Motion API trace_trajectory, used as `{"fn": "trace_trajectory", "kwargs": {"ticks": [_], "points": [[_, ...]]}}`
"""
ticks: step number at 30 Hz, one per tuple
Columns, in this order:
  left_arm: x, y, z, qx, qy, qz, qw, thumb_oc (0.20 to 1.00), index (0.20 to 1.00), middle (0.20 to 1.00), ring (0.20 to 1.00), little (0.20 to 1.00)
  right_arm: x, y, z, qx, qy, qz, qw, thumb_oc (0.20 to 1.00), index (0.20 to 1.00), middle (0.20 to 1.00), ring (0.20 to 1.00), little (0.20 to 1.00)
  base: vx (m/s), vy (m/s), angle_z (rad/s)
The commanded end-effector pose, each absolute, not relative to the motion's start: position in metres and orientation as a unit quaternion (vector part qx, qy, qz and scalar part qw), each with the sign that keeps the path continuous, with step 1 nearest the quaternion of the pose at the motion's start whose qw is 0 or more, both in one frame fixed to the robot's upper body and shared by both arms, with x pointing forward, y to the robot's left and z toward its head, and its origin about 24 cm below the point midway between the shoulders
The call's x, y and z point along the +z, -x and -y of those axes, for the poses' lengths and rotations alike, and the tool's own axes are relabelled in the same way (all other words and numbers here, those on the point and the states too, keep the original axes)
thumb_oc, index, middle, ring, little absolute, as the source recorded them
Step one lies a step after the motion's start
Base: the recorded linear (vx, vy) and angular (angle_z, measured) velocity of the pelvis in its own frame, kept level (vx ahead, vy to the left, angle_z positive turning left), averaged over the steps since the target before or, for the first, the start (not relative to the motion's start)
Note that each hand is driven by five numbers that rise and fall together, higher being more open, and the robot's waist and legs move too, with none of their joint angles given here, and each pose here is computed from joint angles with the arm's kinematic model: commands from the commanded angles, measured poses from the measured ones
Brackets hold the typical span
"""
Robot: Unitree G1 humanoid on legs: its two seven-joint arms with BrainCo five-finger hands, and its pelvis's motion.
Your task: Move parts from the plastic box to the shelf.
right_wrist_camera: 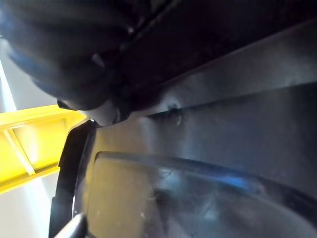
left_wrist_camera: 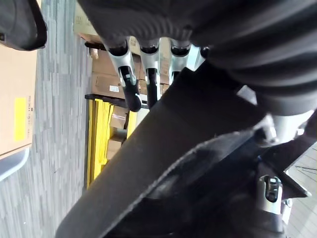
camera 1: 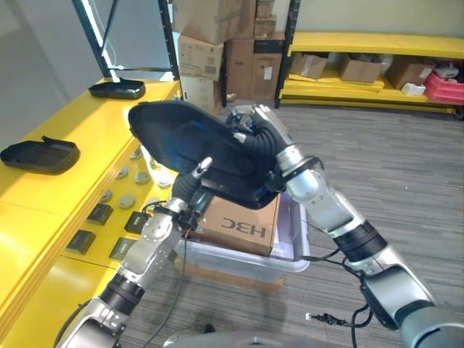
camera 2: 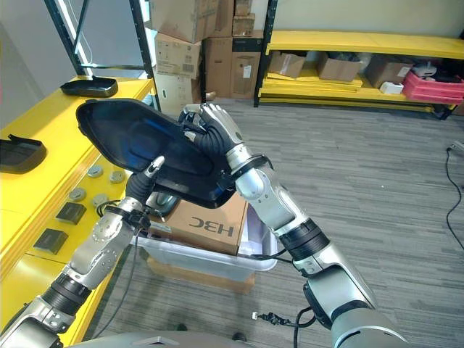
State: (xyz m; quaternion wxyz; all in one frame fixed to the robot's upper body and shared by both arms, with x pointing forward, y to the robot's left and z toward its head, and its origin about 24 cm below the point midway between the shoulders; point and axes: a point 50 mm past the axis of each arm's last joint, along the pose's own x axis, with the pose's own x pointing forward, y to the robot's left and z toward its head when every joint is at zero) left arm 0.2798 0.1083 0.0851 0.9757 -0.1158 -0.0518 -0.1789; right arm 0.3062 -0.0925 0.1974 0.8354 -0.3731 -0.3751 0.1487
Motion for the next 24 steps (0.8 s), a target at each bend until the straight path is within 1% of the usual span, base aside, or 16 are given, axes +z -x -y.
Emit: {"fn": "trace_trajectory", "kwargs": {"ticks": [1,6,9,14,15,16,19,20,23,24], "points": [[0.115,-0.296,-0.084,-0.219,0.095,0.124,0.963,0.200,0.200,0.200,0.200,0.200,0.227,-0.291,0.052,0.218,0.312,0.456,0.805,0.200,0.200,0.200,0.200,0.200,0.00,0.000,0.00],[0.117,-0.296,-0.097,-0.173,0.099,0.142,0.970,0.200,0.200,0.200,0.200,0.200,0.221,-0.288,0.055,0.224,0.292,0.446,0.816,0.200,0.200,0.200,0.200,0.200,0.00,0.000,0.00],[0.122,-0.297,-0.112,-0.135,0.073,0.165,0.974,0.200,0.200,0.200,0.200,0.200,0.213,-0.289,0.060,0.225,0.269,0.425,0.834,0.200,0.200,0.200,0.200,0.200,0.00,0.038,0.00],[0.131,-0.298,-0.120,-0.107,0.032,0.200,0.973,0.200,0.200,0.200,0.200,0.200,0.209,-0.288,0.061,0.222,0.252,0.418,0.844,0.200,0.200,0.200,0.200,0.200,0.00,0.112,-0.03],[0.133,-0.298,-0.123,-0.098,0.026,0.206,0.973,0.200,0.200,0.200,0.200,0.200,0.208,-0.288,0.062,0.222,0.247,0.416,0.847,0.680,0.680,0.680,0.680,0.680,0.00,0.079,-0.02],[0.134,-0.298,-0.126,-0.091,0.015,0.212,0.973,0.200,0.200,0.200,0.200,0.200,0.205,-0.288,0.063,0.223,0.240,0.409,0.852,1.000,1.000,1.000,1.000,1.000,0.01,0.115,-0.01],[0.139,-0.298,-0.134,-0.074,-0.021,0.230,0.970,0.200,0.200,0.200,0.200,0.200,0.201,-0.286,0.066,0.221,0.221,0.400,0.861,1.000,1.000,1.000,1.000,1.000,0.00,0.087,-0.07],[0.144,-0.295,-0.149,-0.044,-0.064,0.250,0.965,0.200,0.200,0.200,0.200,0.200,0.194,-0.284,0.072,0.216,0.184,0.384,0.879,1.000,1.000,1.000,1.000,1.000,0.00,0.061,-0.12],[0.154,-0.289,-0.172,0.007,-0.166,0.285,0.944,0.200,0.200,0.200,0.200,0.200,0.183,-0.279,0.084,0.215,0.165,0.363,0.891,1.000,1.000,1.000,1.000,1.000,0.00,0.021,-0.02],[0.154,-0.288,-0.172,0.007,-0.167,0.284,0.944,0.200,0.200,0.200,0.200,0.200,0.183,-0.279,0.084,0.216,0.164,0.363,0.891,1.000,1.000,1.000,1.000,1.000,0.00,0.000,0.00]]}}
